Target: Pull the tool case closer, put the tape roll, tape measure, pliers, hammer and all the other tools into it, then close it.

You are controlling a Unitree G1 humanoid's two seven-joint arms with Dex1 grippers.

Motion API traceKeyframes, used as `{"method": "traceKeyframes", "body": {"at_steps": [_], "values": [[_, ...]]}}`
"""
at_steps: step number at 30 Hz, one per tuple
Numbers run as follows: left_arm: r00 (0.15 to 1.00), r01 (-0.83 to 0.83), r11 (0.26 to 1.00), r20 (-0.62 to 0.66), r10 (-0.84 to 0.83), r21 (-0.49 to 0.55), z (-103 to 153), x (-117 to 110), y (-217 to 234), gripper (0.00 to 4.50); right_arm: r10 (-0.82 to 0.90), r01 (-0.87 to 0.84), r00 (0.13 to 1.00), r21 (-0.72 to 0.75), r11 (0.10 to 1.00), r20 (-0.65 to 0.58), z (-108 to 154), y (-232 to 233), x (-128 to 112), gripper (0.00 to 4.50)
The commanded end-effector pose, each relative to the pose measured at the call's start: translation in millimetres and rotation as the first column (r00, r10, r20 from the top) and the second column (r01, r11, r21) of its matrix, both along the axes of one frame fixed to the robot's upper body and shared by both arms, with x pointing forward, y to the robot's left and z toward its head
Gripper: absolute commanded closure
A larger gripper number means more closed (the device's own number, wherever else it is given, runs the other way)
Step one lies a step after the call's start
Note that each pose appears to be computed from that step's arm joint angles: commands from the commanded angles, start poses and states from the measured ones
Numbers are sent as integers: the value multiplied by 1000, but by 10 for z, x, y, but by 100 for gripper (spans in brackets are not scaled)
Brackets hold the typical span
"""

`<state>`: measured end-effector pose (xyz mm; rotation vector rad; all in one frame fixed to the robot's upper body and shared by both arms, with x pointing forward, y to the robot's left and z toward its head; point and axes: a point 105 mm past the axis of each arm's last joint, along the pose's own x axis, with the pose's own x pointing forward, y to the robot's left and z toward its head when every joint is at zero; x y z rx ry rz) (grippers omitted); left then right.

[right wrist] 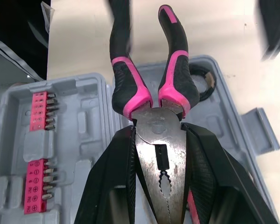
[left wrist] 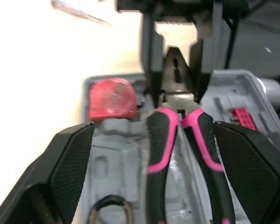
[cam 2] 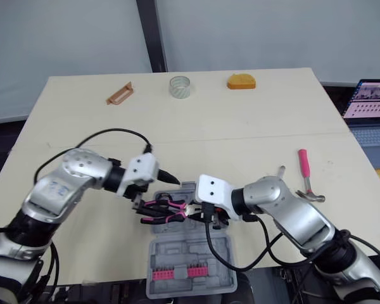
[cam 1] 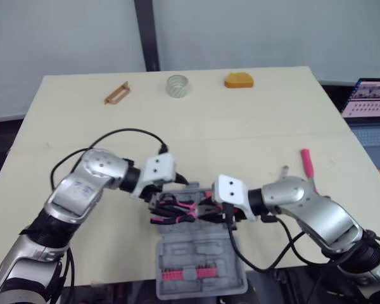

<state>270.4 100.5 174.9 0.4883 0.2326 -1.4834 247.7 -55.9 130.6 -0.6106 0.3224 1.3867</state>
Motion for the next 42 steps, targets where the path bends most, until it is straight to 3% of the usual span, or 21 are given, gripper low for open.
{"method": "traceKeyframes", "body": {"at_steps": [1,8,15,29,42], "values": [[1000,12,992,20,-9,-123,257,-190,150,6,20,-21,999,19,1000,44,105,-22,-5,351],[986,-162,972,-1,165,-170,105,-467,601,6,-12,11,999,19,1000,34,67,-146,49,351],[968,-250,961,-19,250,-117,-226,-752,970,6,-10,10,1000,9,1000,17,5,-217,58,351],[940,-333,931,29,341,-147,-473,-834,1358,6,51,-51,999,-76,996,-6,-143,-56,148,351],[931,-358,922,23,365,-144,-595,-883,1427,6,71,-72,997,-160,985,-14,-303,52,198,351]]}}
